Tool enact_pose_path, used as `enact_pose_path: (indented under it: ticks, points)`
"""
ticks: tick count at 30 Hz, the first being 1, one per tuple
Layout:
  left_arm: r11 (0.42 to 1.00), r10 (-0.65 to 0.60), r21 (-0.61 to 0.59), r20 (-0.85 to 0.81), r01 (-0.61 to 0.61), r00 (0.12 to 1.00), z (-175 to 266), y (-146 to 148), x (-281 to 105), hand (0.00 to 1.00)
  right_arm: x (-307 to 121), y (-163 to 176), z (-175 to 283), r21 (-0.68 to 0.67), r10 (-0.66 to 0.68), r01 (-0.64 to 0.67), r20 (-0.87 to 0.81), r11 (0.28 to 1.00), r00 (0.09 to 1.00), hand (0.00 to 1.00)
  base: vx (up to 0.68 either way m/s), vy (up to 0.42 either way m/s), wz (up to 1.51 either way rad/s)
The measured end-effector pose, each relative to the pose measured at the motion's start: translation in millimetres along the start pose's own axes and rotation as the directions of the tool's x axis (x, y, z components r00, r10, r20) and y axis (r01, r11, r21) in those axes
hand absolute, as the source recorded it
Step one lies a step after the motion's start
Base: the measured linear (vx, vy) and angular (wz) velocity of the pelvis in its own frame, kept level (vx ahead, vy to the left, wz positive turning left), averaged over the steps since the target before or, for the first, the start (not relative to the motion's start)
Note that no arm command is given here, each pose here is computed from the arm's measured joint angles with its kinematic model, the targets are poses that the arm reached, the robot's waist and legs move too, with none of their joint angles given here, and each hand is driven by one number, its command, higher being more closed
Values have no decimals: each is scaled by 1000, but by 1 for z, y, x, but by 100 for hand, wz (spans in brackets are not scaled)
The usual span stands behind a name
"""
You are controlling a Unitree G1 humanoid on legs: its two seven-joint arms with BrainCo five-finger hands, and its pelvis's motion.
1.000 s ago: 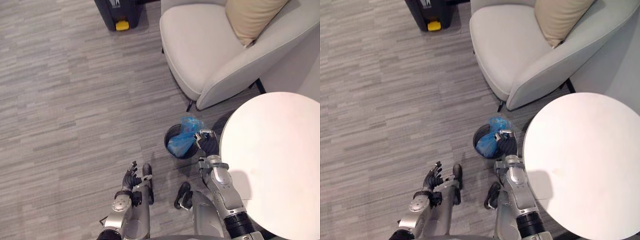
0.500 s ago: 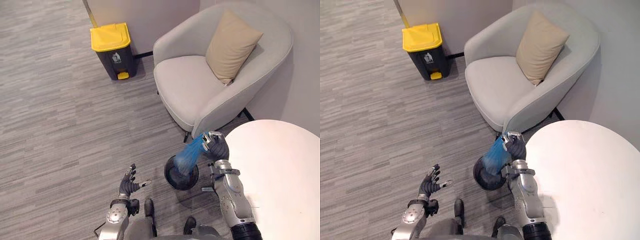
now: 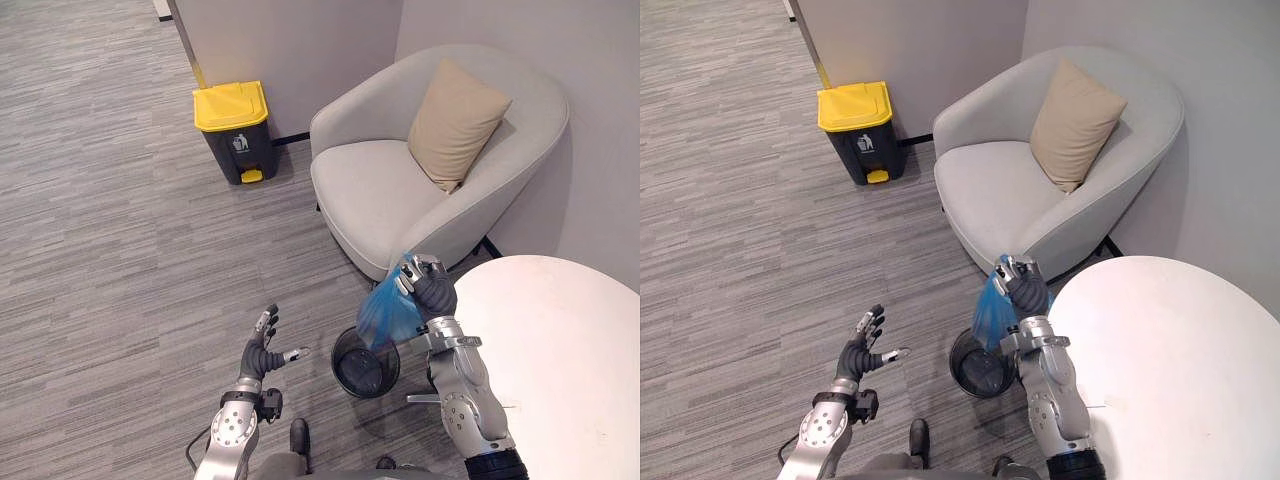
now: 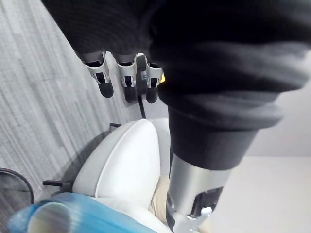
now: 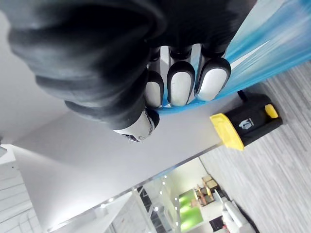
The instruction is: Gather rubbish on tea table into small bin, then transfer packed bag to large trash can.
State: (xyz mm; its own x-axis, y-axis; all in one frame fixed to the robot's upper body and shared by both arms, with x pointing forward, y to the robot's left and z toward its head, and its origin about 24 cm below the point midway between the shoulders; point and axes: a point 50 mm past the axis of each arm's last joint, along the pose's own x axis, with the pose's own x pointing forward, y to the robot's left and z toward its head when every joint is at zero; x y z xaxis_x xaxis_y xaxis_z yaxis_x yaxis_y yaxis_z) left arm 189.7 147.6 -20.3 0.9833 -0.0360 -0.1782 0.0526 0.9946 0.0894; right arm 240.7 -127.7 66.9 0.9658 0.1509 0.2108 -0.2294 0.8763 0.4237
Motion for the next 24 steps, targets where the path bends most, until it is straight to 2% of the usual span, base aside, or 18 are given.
enact_pose_path:
  ticks: [11,18,24]
  points:
    - [984,-112,159,202,81,973,44,-8,16,0,9,13,3,16,151,-151,-15,988,988,100,-5,2,-1]
    - [956,-201,261,243,136,949,55,-18,23,0,17,32,3,99,256,-254,-2,962,967,100,-23,12,-3]
    - [941,-245,292,244,170,938,56,-28,22,0,21,58,-1,166,371,-365,-7,916,928,100,0,0,0]
